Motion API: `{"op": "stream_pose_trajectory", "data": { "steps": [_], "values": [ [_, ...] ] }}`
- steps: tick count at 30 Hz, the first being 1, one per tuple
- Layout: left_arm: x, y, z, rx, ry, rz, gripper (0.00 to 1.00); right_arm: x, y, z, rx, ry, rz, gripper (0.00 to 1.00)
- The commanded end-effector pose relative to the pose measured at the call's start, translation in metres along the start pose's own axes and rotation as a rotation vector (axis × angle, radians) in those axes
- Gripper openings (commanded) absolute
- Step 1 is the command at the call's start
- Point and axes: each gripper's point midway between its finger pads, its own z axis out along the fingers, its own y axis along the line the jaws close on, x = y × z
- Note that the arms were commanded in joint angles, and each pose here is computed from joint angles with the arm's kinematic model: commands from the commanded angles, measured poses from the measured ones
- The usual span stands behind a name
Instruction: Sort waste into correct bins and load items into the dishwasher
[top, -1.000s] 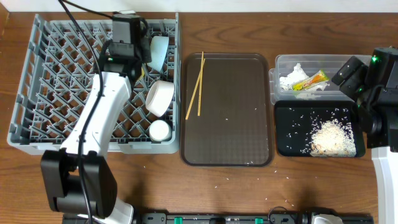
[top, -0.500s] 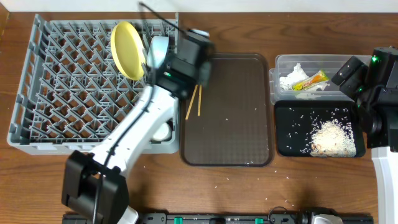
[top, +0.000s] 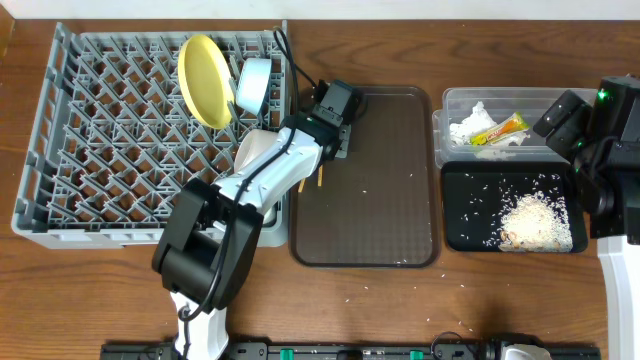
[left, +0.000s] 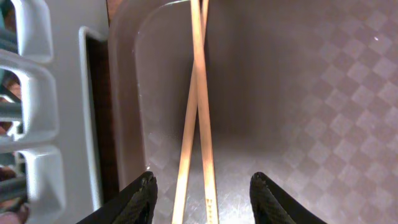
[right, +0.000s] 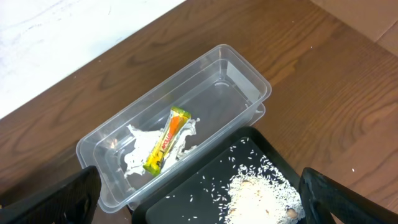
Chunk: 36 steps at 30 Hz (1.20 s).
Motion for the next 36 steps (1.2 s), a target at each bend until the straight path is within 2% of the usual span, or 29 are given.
{"op": "stream_pose_trajectory", "data": {
  "steps": [1,4,9,15,17,21,26,36],
  "values": [
    [0.007,0.002,0.015,-0.023,0.021,-0.107,0.50,0.001,-0.002,0.002,0.012,0.004,0.014,0.99],
    [0.016,-0.011,0.024,0.040,0.062,-0.103,0.50,0.001,-0.002,0.002,0.012,0.004,0.014,0.99],
    [0.023,-0.010,0.032,0.038,0.085,-0.103,0.50,0.001,-0.002,0.002,0.012,0.004,0.014,0.99],
    [0.028,-0.010,0.032,0.030,0.107,-0.199,0.49,0.001,-0.002,0.002,0.012,0.004,0.014,0.99],
    [0.038,-0.024,0.030,0.107,0.164,-0.210,0.45,0.001,-0.002,0.002,0.012,0.004,0.014,0.99],
    [0.048,-0.026,0.028,0.115,0.211,-0.227,0.34,0.001,-0.002,0.002,0.012,0.004,0.014,0.99],
    [0.052,-0.031,0.026,0.144,0.238,-0.249,0.08,0.001,-0.002,0.002,0.012,0.004,0.014,0.99],
    [0.050,-0.040,0.004,0.209,0.265,-0.250,0.07,0.001,-0.002,0.002,0.012,0.004,0.014,0.99]
  ]
}}
